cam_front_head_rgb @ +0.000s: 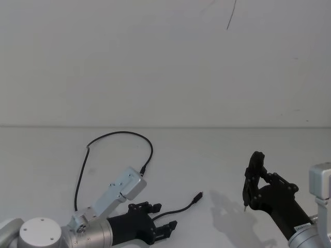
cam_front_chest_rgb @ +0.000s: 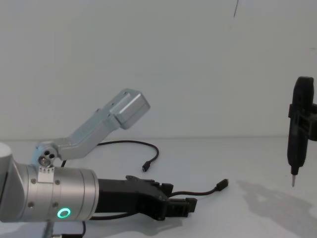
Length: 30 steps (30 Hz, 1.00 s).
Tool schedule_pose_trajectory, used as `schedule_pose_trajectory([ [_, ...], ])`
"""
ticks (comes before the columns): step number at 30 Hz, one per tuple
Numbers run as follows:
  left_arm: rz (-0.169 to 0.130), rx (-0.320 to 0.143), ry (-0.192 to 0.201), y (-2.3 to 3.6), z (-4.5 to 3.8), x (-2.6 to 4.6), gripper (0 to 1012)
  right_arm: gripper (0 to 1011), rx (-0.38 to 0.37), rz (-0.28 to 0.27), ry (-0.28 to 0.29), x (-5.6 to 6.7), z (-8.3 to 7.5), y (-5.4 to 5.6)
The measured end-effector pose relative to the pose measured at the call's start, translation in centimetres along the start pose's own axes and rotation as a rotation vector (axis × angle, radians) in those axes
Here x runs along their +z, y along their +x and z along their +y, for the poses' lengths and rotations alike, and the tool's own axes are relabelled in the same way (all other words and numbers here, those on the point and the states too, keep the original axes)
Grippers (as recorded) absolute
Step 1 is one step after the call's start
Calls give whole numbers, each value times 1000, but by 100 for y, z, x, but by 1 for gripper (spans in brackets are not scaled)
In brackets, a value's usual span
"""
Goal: Pick up the data cable with the one hand.
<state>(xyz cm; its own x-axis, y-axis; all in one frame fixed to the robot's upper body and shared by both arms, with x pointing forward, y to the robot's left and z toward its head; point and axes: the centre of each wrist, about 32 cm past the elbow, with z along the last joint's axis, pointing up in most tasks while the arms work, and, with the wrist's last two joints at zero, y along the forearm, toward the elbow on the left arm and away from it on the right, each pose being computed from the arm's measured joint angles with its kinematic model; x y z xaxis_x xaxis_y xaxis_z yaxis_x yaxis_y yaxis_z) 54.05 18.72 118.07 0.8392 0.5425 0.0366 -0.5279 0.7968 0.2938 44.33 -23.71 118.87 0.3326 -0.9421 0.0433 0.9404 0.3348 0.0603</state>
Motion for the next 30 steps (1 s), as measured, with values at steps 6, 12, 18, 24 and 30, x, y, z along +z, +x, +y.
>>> schedule_pose_trajectory([
  [6, -1, 0, 1, 5, -8, -2, 483, 269, 0, 0, 0, 0, 0, 0],
  [12, -2, 1, 2, 8, -13, -3, 315, 269, 0, 0, 0, 0, 0, 0],
  [18, -2, 1, 2, 9, -17, -5, 124, 269, 0, 0, 0, 0, 0, 0],
  [24, -5, 4, -7, 6, -8, 9, 50, 269, 0, 0, 0, 0, 0, 0],
  [30, -23, 17, -44, 9, 89, 67, 50, 269, 0, 0, 0, 0, 0, 0],
])
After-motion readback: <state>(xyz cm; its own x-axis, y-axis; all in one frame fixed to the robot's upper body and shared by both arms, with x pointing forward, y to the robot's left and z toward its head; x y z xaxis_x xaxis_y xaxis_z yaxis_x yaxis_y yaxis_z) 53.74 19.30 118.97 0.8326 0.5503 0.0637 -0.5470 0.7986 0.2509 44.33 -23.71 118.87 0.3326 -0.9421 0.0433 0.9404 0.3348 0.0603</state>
